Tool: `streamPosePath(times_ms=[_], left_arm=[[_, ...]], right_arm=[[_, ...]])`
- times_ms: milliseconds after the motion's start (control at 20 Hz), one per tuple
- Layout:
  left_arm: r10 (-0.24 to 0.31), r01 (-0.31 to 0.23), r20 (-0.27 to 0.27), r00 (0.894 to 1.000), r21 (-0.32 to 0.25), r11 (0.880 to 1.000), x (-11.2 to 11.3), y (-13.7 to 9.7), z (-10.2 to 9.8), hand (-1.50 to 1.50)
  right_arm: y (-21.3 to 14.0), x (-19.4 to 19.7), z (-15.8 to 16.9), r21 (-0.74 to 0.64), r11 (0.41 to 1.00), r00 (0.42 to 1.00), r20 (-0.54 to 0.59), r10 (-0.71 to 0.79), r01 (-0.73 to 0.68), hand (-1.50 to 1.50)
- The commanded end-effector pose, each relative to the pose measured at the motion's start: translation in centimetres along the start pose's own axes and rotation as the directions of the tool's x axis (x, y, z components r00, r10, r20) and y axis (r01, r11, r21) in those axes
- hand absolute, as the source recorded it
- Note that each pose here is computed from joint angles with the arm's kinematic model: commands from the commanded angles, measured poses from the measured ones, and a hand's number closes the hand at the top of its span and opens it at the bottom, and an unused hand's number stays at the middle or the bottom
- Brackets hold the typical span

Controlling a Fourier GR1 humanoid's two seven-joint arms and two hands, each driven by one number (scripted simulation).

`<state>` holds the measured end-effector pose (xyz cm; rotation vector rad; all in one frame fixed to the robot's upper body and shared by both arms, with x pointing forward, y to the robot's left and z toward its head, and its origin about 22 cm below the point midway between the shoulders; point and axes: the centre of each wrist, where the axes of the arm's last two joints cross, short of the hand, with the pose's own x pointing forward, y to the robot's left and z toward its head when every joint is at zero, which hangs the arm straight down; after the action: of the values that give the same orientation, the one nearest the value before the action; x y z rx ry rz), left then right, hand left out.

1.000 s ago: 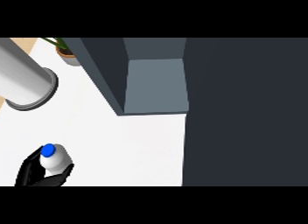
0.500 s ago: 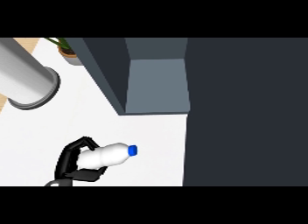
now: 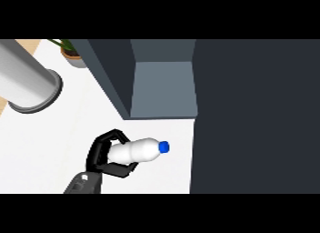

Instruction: Pick up the bottled water, place it into the cabinet and close the cabinet

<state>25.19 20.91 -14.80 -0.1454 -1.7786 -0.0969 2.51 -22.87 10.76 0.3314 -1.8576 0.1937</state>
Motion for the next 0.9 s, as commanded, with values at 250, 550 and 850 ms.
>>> streamPosePath(times_ms=[250,550,850], left_arm=[[0.023,-0.023,-0.012,1.000,0.000,1.000,4.5,-5.8,-5.4,1.50],[0.024,-0.025,-0.045,0.999,-0.004,1.000,7.7,-8.6,-9.1,1.50],[-0.029,0.033,-0.055,0.998,0.067,0.997,11.7,-11.6,-14.2,1.50]], right_arm=[[-0.1,3.7,-0.2,-0.002,1.000,0.998,0.051,0.024,-0.024,-1.50],[-0.5,3.9,0.3,-0.012,1.000,0.999,0.032,0.011,-0.011,-1.50],[-1.3,1.5,0.7,-0.044,0.999,0.997,0.068,0.030,-0.027,-1.50]])
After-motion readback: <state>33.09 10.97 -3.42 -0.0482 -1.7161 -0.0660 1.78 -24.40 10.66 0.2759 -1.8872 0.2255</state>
